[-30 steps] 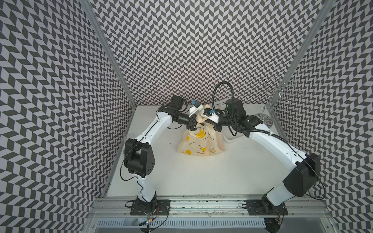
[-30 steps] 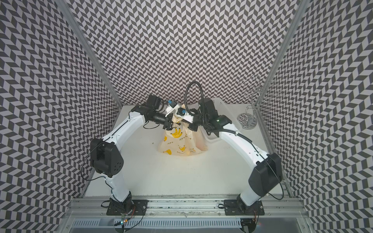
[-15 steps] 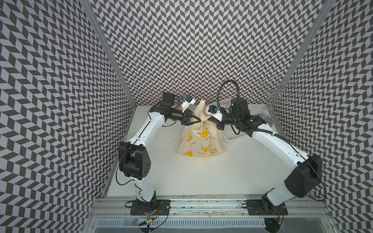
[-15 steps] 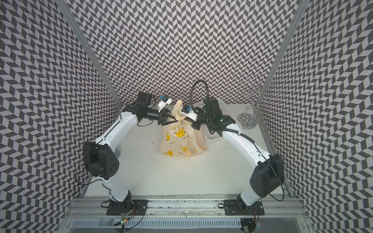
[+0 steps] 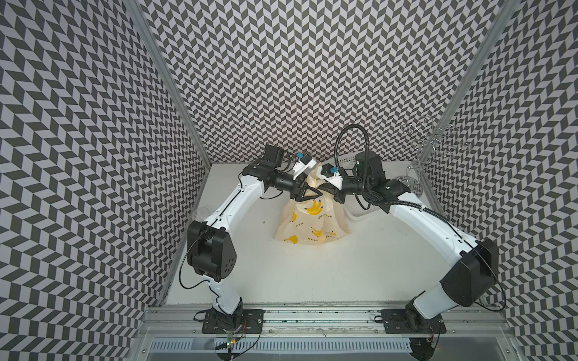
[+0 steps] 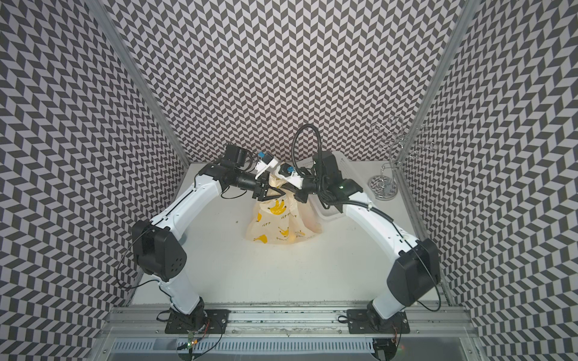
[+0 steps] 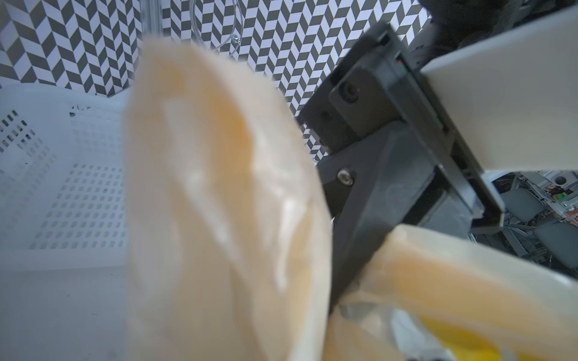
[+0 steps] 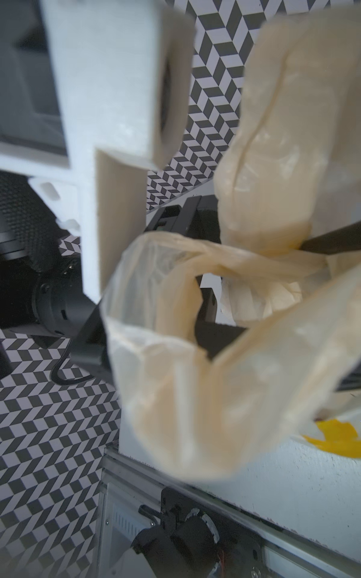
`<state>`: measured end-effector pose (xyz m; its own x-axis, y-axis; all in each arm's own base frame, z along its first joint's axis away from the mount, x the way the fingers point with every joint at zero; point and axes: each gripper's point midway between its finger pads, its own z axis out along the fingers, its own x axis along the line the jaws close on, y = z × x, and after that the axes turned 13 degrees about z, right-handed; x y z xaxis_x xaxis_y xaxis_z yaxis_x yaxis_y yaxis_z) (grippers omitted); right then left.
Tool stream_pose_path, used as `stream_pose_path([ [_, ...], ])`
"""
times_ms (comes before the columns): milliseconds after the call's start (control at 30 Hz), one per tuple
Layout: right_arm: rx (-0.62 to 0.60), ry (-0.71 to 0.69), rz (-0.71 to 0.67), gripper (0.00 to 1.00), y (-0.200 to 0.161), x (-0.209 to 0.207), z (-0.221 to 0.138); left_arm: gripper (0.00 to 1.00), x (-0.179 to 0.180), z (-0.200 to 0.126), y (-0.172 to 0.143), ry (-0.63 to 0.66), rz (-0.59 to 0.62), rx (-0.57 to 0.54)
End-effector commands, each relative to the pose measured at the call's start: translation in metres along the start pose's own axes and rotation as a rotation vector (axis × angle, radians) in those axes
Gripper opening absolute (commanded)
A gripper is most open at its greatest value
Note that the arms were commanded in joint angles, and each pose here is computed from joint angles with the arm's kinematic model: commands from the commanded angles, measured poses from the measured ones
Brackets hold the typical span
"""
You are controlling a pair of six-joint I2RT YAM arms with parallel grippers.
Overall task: Place the peach into a plastic bag & tie a knot
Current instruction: Cross the plastic bag at the center of the board.
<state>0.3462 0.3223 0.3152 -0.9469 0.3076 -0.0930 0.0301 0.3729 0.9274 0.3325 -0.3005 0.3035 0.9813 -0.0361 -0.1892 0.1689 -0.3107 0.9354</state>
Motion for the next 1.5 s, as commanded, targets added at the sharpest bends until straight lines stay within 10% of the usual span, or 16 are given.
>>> stream_pose_path([
  [0, -0.070, 0.052, -0.067, 0.17, 0.023, 0.012, -0.004, 0.68, -0.016, -0.003, 0.020, -0.039, 0.061, -0.034],
  [400, -0.073, 0.050, -0.063, 0.15, 0.016, 0.014, 0.000, 0.77, -0.029, -0.035, 0.043, -0.068, 0.067, -0.182],
  [933, -0.048, 0.098, -0.055, 0.13, 0.018, 0.027, 0.014, 0.76, -0.007, -0.004, 0.035, -0.039, 0.006, -0.112],
  [1067, -0.066, 0.084, -0.051, 0.18, 0.022, 0.026, 0.012, 0.66, -0.005, -0.004, 0.034, -0.041, 0.006, -0.114],
  [1267, -0.154, 0.056, 0.015, 0.41, 0.040, 0.015, -0.012, 0.11, 0.000, -0.020, 0.036, -0.027, 0.011, -0.137],
  [1467, -0.241, -0.019, 0.142, 0.77, 0.051, 0.002, -0.058, 0.09, -0.009, -0.032, 0.039, -0.039, 0.068, -0.172],
])
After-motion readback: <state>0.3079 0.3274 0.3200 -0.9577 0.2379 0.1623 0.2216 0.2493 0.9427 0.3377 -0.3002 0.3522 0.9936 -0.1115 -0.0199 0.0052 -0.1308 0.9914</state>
